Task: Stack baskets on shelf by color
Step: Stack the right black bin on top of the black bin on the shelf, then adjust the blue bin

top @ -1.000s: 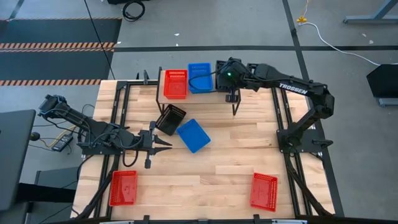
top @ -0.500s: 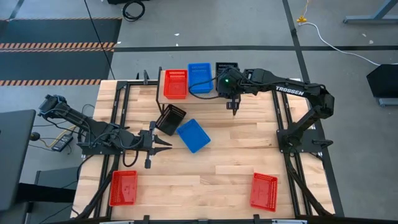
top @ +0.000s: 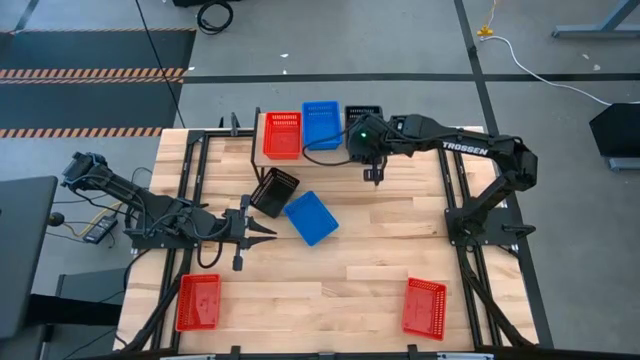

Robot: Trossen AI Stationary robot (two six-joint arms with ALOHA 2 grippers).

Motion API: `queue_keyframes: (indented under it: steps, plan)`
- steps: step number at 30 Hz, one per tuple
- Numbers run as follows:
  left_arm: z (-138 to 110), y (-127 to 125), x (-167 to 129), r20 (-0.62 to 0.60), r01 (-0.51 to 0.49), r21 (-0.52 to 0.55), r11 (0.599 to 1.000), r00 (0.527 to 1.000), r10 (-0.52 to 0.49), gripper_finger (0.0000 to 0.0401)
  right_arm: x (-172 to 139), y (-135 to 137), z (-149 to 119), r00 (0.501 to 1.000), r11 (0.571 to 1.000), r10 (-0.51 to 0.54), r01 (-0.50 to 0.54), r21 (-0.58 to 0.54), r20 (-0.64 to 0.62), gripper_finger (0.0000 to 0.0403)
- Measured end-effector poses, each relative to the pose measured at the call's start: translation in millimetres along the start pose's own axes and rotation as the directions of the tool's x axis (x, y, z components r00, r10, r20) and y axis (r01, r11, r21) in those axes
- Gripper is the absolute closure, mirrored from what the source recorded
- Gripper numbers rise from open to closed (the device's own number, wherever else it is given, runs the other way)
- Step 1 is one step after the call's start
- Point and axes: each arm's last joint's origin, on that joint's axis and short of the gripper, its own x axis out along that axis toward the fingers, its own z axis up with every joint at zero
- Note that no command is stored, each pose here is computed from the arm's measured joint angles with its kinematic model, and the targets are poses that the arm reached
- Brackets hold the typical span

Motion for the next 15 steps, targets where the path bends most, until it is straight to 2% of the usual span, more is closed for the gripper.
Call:
queue_keyframes:
  steps: [4, 7, 11, 15]
  plan:
    - [0, 0, 0, 0.0, 0.0, 0.0, 1.0, 1.0, 0.0, 0.0349, -6, 1, 4, 0.998, 0.998, -0.061, 0.061, -0.016, -0.011, 0.0296]
    - [0, 0, 0, 0.0, 0.0, 0.0, 1.0, 1.0, 0.0, 0.0349, -19, -1, 13, 0.994, 0.994, -0.105, 0.106, -0.021, 0.03, 0.0296]
    - [0, 0, 0, 0.0, 0.0, 0.0, 1.0, 1.0, 0.0, 0.0349, -42, -8, 31, 0.976, 0.991, -0.137, 0.137, 0.015, 0.169, 0.0296]
    - [0, 0, 0, 0.002, 0.0, 0.003, 1.0, 1.0, 0.0, 0.0352, -49, -12, 44, 0.94, 0.993, -0.12, 0.11, 0.049, 0.321, 0.0297]
